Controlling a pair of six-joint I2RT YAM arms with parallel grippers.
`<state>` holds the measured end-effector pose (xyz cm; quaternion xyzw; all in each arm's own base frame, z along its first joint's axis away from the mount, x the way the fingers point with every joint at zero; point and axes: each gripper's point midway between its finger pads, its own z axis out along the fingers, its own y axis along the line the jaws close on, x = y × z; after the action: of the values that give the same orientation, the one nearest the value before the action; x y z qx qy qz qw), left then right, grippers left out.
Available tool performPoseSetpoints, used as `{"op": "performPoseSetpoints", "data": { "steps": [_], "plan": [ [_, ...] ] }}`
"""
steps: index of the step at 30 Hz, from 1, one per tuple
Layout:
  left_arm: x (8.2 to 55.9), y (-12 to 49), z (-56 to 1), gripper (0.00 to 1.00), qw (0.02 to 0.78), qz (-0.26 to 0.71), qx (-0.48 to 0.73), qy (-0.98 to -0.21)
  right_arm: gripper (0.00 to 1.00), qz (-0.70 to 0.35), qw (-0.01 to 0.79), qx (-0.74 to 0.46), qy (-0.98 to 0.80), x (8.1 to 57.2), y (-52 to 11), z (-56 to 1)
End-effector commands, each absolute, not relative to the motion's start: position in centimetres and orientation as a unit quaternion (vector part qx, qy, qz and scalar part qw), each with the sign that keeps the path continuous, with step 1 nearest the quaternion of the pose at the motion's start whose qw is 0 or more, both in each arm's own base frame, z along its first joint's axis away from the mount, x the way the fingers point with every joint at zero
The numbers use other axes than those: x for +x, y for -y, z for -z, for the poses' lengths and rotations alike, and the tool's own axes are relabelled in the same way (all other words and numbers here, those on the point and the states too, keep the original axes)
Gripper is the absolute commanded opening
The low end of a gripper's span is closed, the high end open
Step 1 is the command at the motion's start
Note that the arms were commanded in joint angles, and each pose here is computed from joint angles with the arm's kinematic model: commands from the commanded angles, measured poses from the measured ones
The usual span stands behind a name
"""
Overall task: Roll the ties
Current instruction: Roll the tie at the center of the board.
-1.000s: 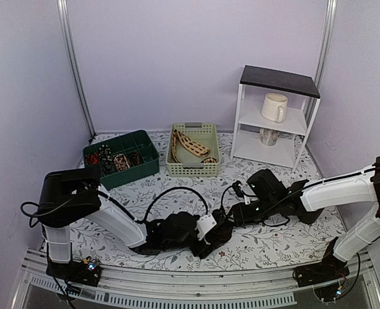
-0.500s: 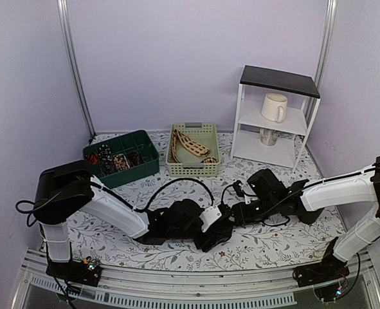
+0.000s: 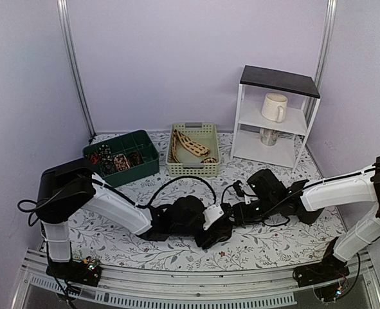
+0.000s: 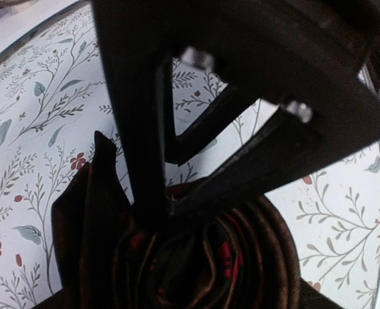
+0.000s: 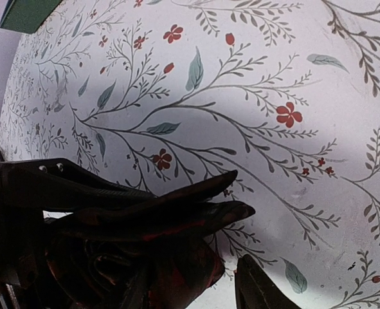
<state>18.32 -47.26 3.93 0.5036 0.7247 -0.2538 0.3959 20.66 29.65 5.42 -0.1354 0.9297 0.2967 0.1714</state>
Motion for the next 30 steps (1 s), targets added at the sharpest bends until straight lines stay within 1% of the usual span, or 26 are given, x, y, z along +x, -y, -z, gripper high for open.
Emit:
{"op": "performPoseSetpoints", "data": {
  "steps": [1, 7, 11, 19, 23, 26, 30],
  "plan": [
    [18.4, 46.5, -1.9, 0.73, 0.374, 0.255, 0.515, -0.728, 0.46, -0.302, 0.193, -0.119, -0.926, 21.3, -29.5, -6.9],
    [18.3, 46.5, -1.2, 0.67, 0.363, 0.263, 0.517, -0.729, 0.48, -0.325, 0.208, -0.096, -0.917, 21.5, -29.4, -8.4],
    [18.2, 46.7, -0.9, 0.64, 0.359, 0.272, 0.516, -0.729, 0.51, -0.350, 0.217, -0.063, -0.909, 21.5, -29.3, -9.3],
    [18.0, 47.3, -0.5, 0.59, 0.345, 0.292, 0.493, -0.744, 0.51, -0.357, 0.176, -0.026, -0.917, 20.0, -28.5, -6.8],
    [18.1, 47.3, -0.2, 0.58, 0.344, 0.288, 0.482, -0.753, 0.47, -0.368, 0.176, -0.024, -0.913, 19.9, -28.6, -6.5],
    [18.0, 47.1, -0.2, 0.55, 0.342, 0.285, 0.475, -0.759, 0.40, -0.388, 0.183, -0.045, -0.902, 19.9, -29.5, -7.2],
    [18.2, 46.9, -0.3, 0.54, 0.336, 0.277, 0.459, -0.774, 0.30, -0.400, 0.183, -0.076, -0.895, 20.0, -30.6, -7.5]
  ]
}}
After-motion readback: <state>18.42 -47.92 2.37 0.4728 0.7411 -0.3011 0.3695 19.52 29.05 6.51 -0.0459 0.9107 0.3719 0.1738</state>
